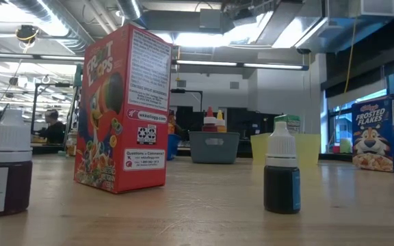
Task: Pick & Place Kitchen Items
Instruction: Put the red seasoning can into the blue bin
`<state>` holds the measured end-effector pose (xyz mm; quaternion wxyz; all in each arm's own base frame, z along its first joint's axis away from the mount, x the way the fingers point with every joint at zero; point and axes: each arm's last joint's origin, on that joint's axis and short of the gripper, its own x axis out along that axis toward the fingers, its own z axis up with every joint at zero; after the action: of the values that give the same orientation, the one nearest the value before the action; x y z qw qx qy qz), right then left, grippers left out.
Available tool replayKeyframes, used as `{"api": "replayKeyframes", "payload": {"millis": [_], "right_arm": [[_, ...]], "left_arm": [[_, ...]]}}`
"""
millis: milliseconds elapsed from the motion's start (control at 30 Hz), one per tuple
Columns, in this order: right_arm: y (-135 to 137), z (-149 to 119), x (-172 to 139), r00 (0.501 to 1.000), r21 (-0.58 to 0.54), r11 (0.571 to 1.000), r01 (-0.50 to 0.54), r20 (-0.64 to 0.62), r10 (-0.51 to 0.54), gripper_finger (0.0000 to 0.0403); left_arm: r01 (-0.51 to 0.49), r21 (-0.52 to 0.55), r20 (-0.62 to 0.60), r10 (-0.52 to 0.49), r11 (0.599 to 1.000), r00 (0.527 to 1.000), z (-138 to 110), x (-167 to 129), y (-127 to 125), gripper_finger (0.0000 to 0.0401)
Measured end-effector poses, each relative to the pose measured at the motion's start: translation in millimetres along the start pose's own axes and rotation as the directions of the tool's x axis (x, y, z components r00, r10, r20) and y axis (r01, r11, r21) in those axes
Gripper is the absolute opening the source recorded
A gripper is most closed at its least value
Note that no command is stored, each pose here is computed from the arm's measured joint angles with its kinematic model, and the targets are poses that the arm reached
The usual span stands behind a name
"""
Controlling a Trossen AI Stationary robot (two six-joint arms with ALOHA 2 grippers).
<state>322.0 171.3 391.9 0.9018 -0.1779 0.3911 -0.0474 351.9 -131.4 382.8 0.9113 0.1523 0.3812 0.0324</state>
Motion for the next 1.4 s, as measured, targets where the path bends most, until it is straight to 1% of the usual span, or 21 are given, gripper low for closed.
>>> {"api": "replayKeyframes", "payload": {"millis": [167,500,667,800,900,1233,1400], "right_arm": [[0.1,0.0,0.0,1.000,0.002,1.000,-0.002,0.000,0.002,0.0229],[0.1,-0.1,0.0,1.000,0.003,1.000,-0.003,-0.001,0.003,0.0229],[0.0,-0.4,0.0,1.000,0.001,1.000,-0.002,-0.004,0.002,0.0229],[0.1,-0.4,0.0,1.000,0.001,1.000,-0.005,-0.005,0.005,0.0229],[0.0,-0.4,0.1,1.000,0.001,1.000,-0.005,-0.005,0.005,0.0229],[0.4,-0.5,0.1,1.000,0.003,1.000,-0.013,-0.006,0.013,0.0229],[0.1,-0.5,0.0,1.000,0.005,1.000,-0.006,-0.005,0.006,0.0229]], "left_arm": [[0.001,0.014,0.011,-0.001,1.000,1.000,1.0,-0.3,-0.7,0.0290],[0.001,0.004,0.036,-0.001,1.000,0.999,3.6,-0.4,-0.8,0.0290],[0.003,0.033,0.057,-0.005,0.999,0.998,5.6,-1.9,-3.6,0.0290],[0.002,0.036,0.057,-0.004,0.999,0.998,5.4,-2.3,-4.6,0.0288],[-0.002,0.036,0.057,0.000,0.999,0.998,5.4,-2.4,-4.4,0.0276],[0.000,0.030,0.054,-0.002,1.000,0.999,5.1,-2.4,-4.2,0.0210],[-0.001,0.025,0.054,0.000,1.000,0.999,5.1,-2.6,-3.8,0.0199]]}}
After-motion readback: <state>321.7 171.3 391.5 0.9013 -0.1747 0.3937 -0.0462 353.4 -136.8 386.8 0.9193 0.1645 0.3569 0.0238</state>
